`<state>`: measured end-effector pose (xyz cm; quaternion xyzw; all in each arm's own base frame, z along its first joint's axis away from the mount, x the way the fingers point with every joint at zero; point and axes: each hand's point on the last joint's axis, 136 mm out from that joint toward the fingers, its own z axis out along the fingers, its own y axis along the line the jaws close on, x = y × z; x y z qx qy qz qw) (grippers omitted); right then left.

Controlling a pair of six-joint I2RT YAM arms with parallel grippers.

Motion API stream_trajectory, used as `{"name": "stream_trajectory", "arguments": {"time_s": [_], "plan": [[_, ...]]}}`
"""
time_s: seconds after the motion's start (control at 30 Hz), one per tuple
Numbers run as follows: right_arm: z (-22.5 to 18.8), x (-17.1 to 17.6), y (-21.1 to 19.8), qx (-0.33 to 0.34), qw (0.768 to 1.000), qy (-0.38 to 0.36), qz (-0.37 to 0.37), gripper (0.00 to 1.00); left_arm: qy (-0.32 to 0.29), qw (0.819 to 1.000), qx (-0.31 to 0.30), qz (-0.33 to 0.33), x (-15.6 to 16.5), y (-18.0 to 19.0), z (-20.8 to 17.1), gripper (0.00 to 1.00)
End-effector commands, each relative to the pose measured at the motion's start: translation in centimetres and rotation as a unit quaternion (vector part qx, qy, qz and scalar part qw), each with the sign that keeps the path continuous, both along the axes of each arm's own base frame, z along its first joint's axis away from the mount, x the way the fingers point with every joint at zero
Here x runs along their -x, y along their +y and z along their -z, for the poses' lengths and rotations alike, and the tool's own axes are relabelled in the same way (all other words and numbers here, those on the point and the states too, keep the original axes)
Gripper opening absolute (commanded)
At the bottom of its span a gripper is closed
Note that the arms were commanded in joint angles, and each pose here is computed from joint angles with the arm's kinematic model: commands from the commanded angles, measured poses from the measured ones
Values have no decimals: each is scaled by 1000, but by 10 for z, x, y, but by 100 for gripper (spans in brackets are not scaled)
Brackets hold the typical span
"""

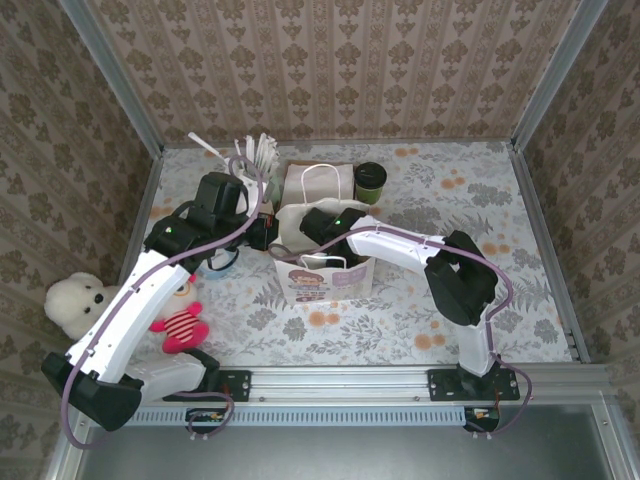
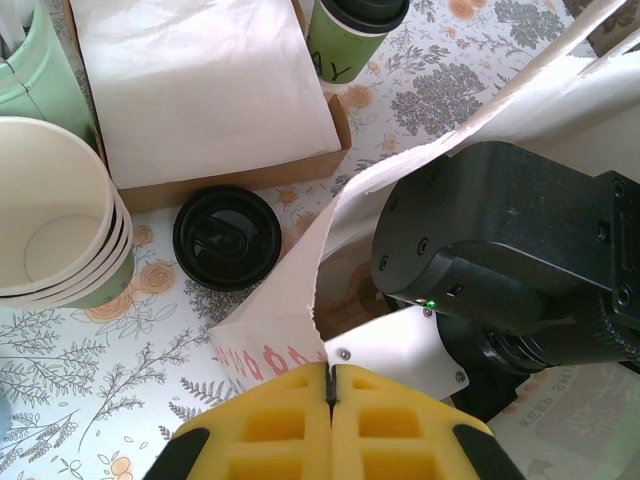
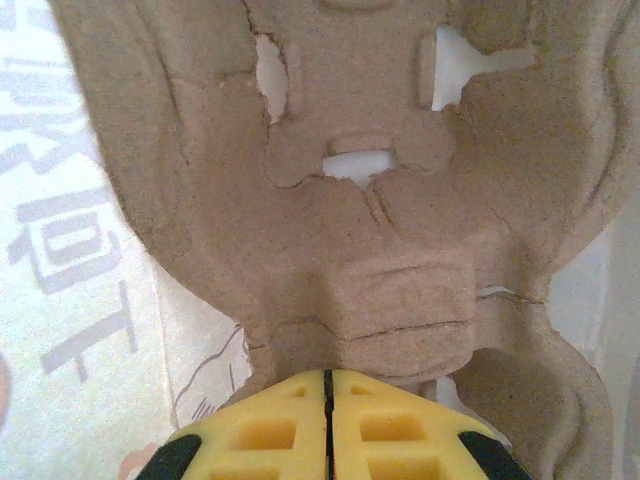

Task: Pack the takeout coffee

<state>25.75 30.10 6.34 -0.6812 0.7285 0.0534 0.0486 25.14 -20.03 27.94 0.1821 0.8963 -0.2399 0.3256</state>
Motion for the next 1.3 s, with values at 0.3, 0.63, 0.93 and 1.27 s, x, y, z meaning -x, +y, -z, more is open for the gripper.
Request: {"name": "stream_trajectory", "arguments": {"time_s": [0.3, 0.63, 0.93, 1.27], "plan": [[-2, 22, 20, -62, 997, 31, -18, 11, -31, 999, 16, -6, 0, 3, -22, 0], [5, 8, 12, -26, 999, 0, -22, 10, -38, 999, 17, -13, 0, 7, -25, 0], [-29, 20, 34, -91, 995, 21, -30, 11, -40, 999, 17, -17, 0, 9, -25, 0], [-8, 24, 3, -4, 998, 29, -54, 10, -37, 999, 14, -26, -6, 9, -21, 0]]}}
